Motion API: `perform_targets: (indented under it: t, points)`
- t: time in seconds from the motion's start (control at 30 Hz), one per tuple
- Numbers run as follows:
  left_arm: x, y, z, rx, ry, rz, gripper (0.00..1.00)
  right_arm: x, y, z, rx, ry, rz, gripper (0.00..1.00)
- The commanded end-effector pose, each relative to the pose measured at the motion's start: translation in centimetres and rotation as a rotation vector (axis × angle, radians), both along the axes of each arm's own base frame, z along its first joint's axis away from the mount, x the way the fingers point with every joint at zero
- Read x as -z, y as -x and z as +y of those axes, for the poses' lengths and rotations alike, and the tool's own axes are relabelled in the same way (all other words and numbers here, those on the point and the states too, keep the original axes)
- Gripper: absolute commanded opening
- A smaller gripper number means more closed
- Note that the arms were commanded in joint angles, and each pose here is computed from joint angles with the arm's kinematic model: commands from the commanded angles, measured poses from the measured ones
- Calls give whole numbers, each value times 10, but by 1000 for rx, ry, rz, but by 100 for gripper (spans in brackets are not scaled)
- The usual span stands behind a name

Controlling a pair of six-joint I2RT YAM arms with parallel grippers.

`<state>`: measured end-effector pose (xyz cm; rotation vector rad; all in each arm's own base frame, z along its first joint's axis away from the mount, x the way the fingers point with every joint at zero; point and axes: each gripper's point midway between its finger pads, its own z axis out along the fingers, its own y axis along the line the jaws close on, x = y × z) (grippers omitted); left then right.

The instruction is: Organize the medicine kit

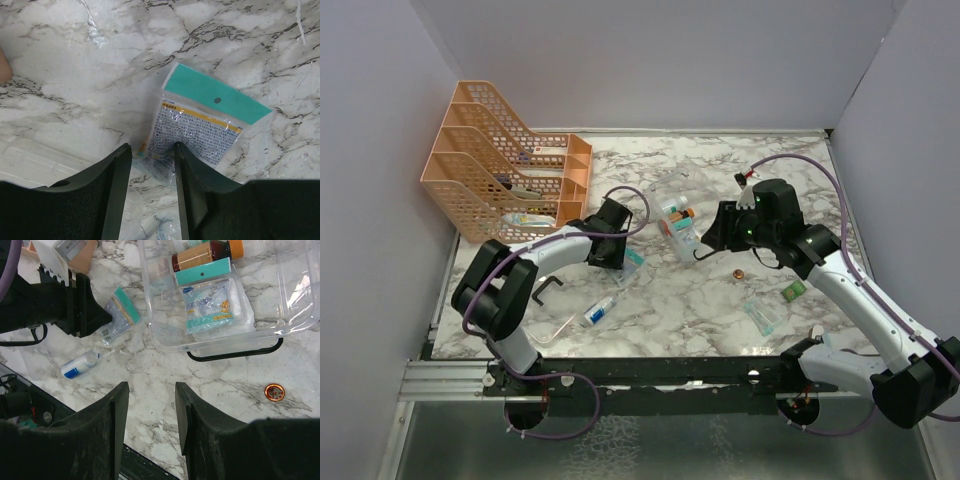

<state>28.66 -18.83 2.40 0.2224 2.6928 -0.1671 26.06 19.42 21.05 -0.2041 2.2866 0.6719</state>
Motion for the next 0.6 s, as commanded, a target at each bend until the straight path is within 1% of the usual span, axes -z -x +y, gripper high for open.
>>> perform_targets:
  t: [0.0,0.1,0.13,0.17,0.27,0.4,0.57]
  points:
    - [11,6,18,-30,-93,32,43,-9,0,4,-9,-37,-26,43]
    - [24,12,18,-24,-103,80,43,-9,0,5,-13,-39,-25,43]
    - [25,13,17,-24,-101,85,41,-10,0,5,-14,-41,-25,43]
    - [24,13,16,-24,-96,86,38,-10,0,5,-15,-41,-27,43]
    - [18,10,13,-29,-76,70,22,-10,1,5,-16,-44,-28,43]
    - [-8,2,7,-40,-17,-10,12,-13,3,9,-36,-66,-40,43]
    - [-41,-1,-7,-16,104,-99,10,-30,11,23,-115,-151,-71,43]
